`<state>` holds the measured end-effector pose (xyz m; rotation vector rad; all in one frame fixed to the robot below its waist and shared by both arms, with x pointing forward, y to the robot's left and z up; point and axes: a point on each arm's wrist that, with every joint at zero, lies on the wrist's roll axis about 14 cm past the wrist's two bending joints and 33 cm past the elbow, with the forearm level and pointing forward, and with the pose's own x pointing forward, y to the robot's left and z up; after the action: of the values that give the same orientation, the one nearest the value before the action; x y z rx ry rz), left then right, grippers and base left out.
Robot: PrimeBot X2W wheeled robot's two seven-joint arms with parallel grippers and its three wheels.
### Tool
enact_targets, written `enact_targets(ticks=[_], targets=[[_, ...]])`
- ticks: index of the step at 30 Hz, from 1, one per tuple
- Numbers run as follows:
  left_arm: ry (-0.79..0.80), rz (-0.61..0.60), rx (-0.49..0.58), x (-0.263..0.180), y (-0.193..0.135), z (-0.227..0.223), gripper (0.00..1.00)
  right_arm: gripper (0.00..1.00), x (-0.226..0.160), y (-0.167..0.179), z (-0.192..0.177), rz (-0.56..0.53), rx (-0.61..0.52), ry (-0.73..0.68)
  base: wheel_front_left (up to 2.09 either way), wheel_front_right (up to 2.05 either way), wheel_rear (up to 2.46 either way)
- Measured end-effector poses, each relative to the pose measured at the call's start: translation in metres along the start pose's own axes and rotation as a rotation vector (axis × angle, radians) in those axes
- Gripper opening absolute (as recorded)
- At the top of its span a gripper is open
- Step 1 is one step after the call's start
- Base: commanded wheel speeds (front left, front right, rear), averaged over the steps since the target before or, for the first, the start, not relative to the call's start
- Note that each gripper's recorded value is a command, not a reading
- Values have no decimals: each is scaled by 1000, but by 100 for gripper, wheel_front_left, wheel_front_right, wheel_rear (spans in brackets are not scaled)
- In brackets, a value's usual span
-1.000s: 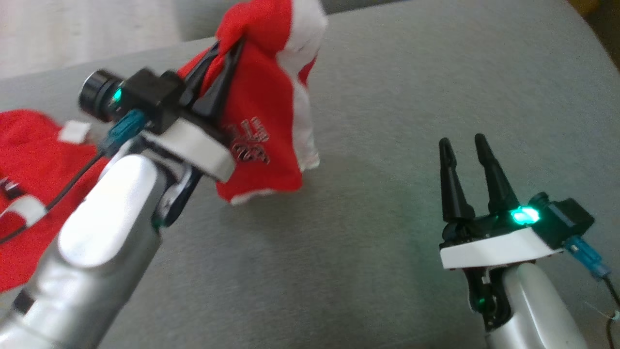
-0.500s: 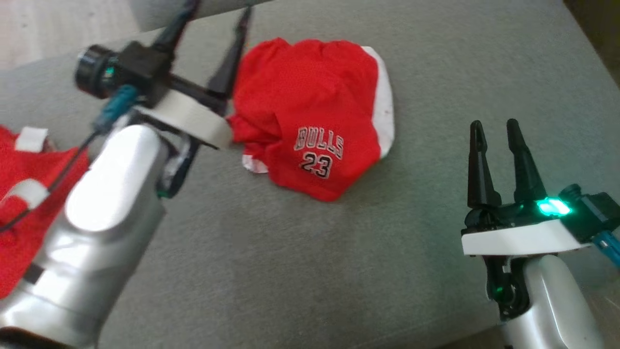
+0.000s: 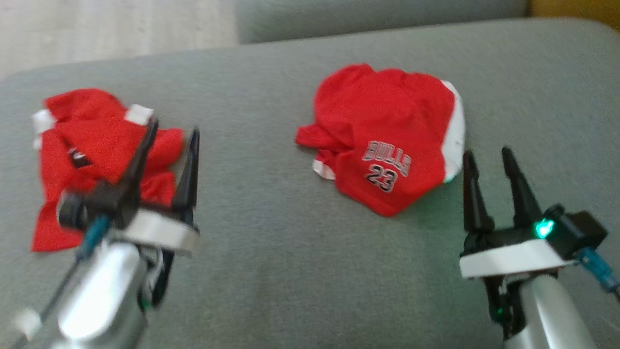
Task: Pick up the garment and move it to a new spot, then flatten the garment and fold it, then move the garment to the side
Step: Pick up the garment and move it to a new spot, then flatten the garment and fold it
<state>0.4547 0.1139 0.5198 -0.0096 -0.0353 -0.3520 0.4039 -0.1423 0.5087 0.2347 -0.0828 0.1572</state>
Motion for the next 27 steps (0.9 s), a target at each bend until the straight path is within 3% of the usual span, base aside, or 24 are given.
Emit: enact_targets(ticks=[3, 9, 19, 27], targets=[[33, 122, -68, -45, 9, -17, 100, 100, -7, 17, -14, 48, -12, 46, 0, 0, 0], [8, 209, -117, -82, 5, -15, 100, 100, -8, 37, -19, 106, -21, 62, 0, 0, 0], [-18, 233, -114, -88, 12, -11, 100, 100, 2, 75, -37, 237, -73, 109, 0, 0, 0], [-56, 253, -105, -78, 22, -3, 100, 100, 32, 104, -93, 390, -282, 325, 0, 0, 0]])
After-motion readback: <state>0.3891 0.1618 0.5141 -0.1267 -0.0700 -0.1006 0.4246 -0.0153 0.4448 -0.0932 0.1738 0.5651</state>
